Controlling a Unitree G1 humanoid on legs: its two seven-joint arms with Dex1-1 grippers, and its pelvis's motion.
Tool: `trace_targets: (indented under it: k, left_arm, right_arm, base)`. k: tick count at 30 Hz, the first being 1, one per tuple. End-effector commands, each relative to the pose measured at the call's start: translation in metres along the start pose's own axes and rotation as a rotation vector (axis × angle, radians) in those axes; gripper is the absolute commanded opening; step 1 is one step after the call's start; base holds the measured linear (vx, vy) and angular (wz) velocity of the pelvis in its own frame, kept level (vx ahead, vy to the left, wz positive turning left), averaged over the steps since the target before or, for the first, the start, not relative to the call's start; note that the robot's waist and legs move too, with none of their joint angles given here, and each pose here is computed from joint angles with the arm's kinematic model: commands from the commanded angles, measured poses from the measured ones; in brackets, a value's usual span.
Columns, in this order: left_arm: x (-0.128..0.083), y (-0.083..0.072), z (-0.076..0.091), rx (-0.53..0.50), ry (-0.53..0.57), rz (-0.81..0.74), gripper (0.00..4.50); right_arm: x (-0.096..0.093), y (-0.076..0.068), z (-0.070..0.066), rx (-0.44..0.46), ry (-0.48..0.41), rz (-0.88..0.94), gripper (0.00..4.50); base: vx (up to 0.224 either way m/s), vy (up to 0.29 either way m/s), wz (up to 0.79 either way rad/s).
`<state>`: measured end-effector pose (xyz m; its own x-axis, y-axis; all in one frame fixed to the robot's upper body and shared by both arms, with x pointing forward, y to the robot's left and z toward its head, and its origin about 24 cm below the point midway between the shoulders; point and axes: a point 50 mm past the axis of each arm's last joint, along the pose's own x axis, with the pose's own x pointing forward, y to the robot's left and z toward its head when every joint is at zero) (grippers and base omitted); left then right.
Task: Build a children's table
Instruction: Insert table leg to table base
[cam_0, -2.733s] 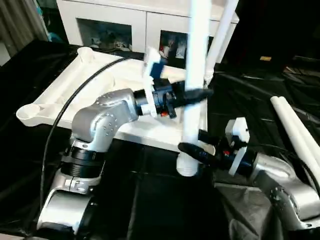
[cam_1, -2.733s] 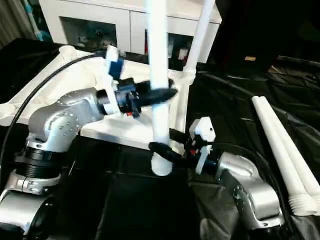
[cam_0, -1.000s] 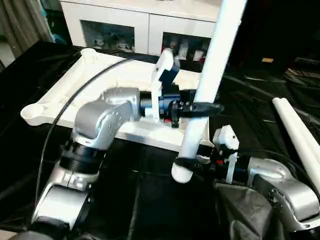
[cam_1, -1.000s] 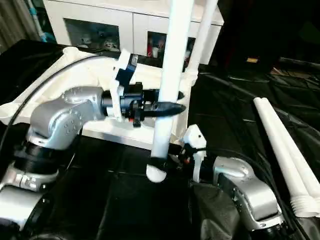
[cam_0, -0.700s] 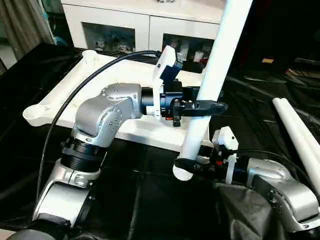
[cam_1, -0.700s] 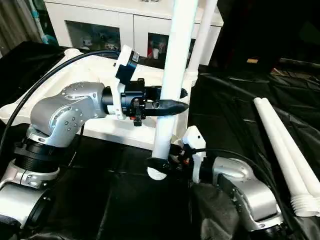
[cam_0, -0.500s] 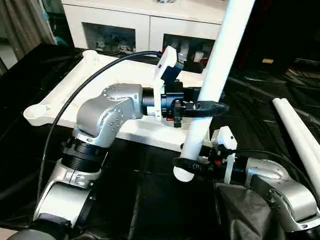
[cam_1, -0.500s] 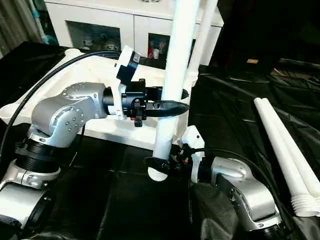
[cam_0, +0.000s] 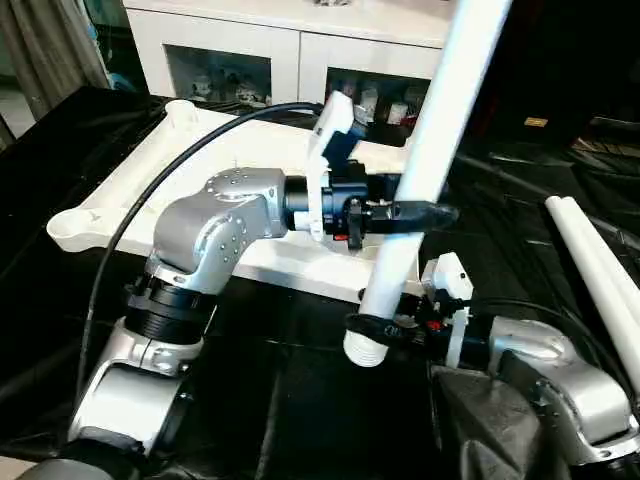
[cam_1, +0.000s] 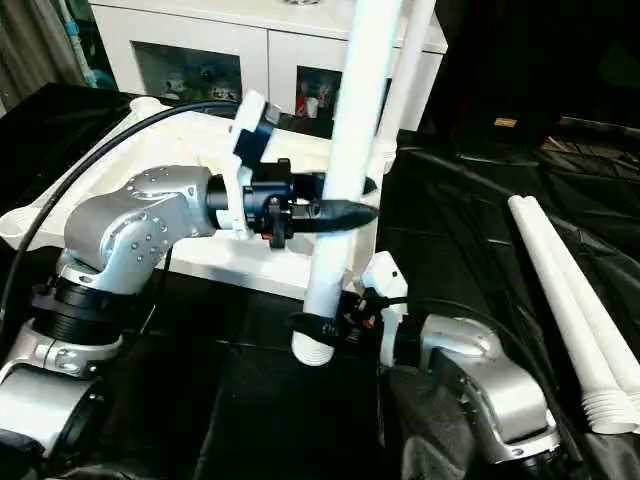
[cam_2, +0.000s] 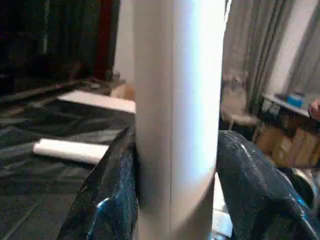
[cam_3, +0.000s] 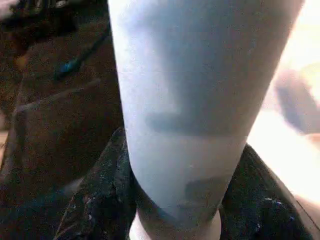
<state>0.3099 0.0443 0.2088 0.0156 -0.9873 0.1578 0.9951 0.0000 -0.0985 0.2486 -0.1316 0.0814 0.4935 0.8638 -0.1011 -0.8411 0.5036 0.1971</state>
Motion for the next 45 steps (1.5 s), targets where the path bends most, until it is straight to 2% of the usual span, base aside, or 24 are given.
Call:
trace_targets:
  k: [1,6,8,9,10,11,12,13,14,16,18,26,29,30,34,35,38,41,43,44,45]
  left_arm:
    - [-0.003,0.009,0.002,0.003,-0.163,0.096,2.79]
    - [-0.015,0.025,0.001,-0.124,-0.382,0.222,2.78]
    - [-0.023,0.033,-0.007,-0.123,-0.357,0.271,2.78]
    - [-0.025,0.036,-0.014,-0.091,-0.282,0.288,2.78]
    - [-0.028,0.039,-0.031,0.025,-0.076,0.309,2.78]
    - [-0.03,0.04,-0.039,0.088,0.031,0.306,2.78]
    - [-0.033,0.041,-0.054,0.195,0.227,0.273,2.78]
    - [-0.037,0.041,-0.064,0.253,0.348,0.244,2.78]
    - [-0.038,0.041,-0.068,0.271,0.388,0.232,2.78]
    - [-0.047,0.043,-0.087,0.37,0.597,0.154,2.78]
    - [-0.048,0.046,-0.096,0.393,0.686,0.113,2.78]
    - [-0.045,0.052,-0.107,0.379,0.802,0.003,2.78]
    - [-0.044,0.057,-0.108,0.434,0.853,0.02,2.78]
    - [-0.043,0.058,-0.108,0.419,0.852,0.007,2.49]
    - [-0.043,0.058,-0.108,0.386,0.859,-0.02,2.39]
    - [-0.043,0.058,-0.108,0.369,0.865,-0.03,2.12]
    - [-0.044,0.058,-0.109,0.354,0.878,-0.041,1.97]
    - [-0.047,0.058,-0.111,0.352,0.901,-0.048,1.57]
    - [-0.048,0.059,-0.113,0.35,0.906,-0.043,1.48]
    - [-0.049,0.059,-0.113,0.344,0.908,-0.039,1.23]
    - [-0.049,0.059,-0.113,0.344,0.908,-0.039,1.23]
  right_arm:
    - [-0.012,-0.012,0.02,0.025,-0.175,-0.129,1.86]
    - [-0.022,-0.019,0.028,0.068,-0.286,-0.23,1.86]
    - [-0.027,-0.022,0.026,0.054,-0.278,-0.28,1.86]
    - [-0.03,-0.023,0.024,0.047,-0.261,-0.304,1.86]
    - [-0.033,-0.026,0.018,0.025,-0.205,-0.354,1.86]
    - [-0.035,-0.028,0.014,0.009,-0.172,-0.376,1.86]
    - [-0.038,-0.03,0.011,-0.009,-0.134,-0.404,1.86]
    - [-0.041,-0.031,0.009,-0.011,-0.119,-0.421,1.86]
    - [-0.042,-0.031,0.008,-0.012,-0.114,-0.426,1.86]
    - [-0.048,-0.031,0.006,-0.017,-0.095,-0.452,1.86]
    - [-0.053,-0.03,0.006,-0.024,-0.08,-0.459,1.86]
    - [-0.063,-0.028,0.005,-0.032,-0.052,-0.465,1.86]
    - [-0.063,-0.027,0.005,-0.036,-0.045,-0.464,1.86]
    - [-0.064,-0.025,0.005,-0.036,-0.043,-0.462,1.86]
    - [-0.066,-0.021,0.004,-0.033,-0.037,-0.458,1.86]
    - [-0.067,-0.019,0.001,-0.032,-0.026,-0.457,1.86]
    - [-0.069,-0.018,0.0,-0.031,-0.019,-0.458,1.86]
    - [-0.069,-0.017,-0.002,-0.028,-0.017,-0.46,1.86]
    - [-0.069,-0.016,-0.002,-0.026,-0.016,-0.46,1.86]
    - [-0.069,-0.015,-0.002,-0.024,-0.016,-0.459,1.86]
    - [-0.069,-0.015,-0.002,-0.024,-0.016,-0.459,1.86]
  base:
    - [0.0,0.0,0.0]
    - [0.0,0.0,0.0]
    - [0.0,0.0,0.0]
    - [0.0,0.0,0.0]
    - [0.0,0.0,0.0]
    - [0.0,0.0,0.0]
    - [0.0,0.0,0.0]
    - [0.0,0.0,0.0]
    - [0.0,0.0,0.0]
    - [0.0,0.0,0.0]
    - [0.0,0.0,0.0]
    - [0.0,0.0,0.0]
    - [0.0,0.0,0.0]
    - [0.0,0.0,0.0]
    - [0.0,0.0,0.0]
    - [0.0,0.0,0.0]
    - [0.0,0.0,0.0]
    - [0.0,0.0,0.0]
    - [0.0,0.0,0.0]
    - [0.0,0.0,0.0]
    - [0.0,0.0,0.0]
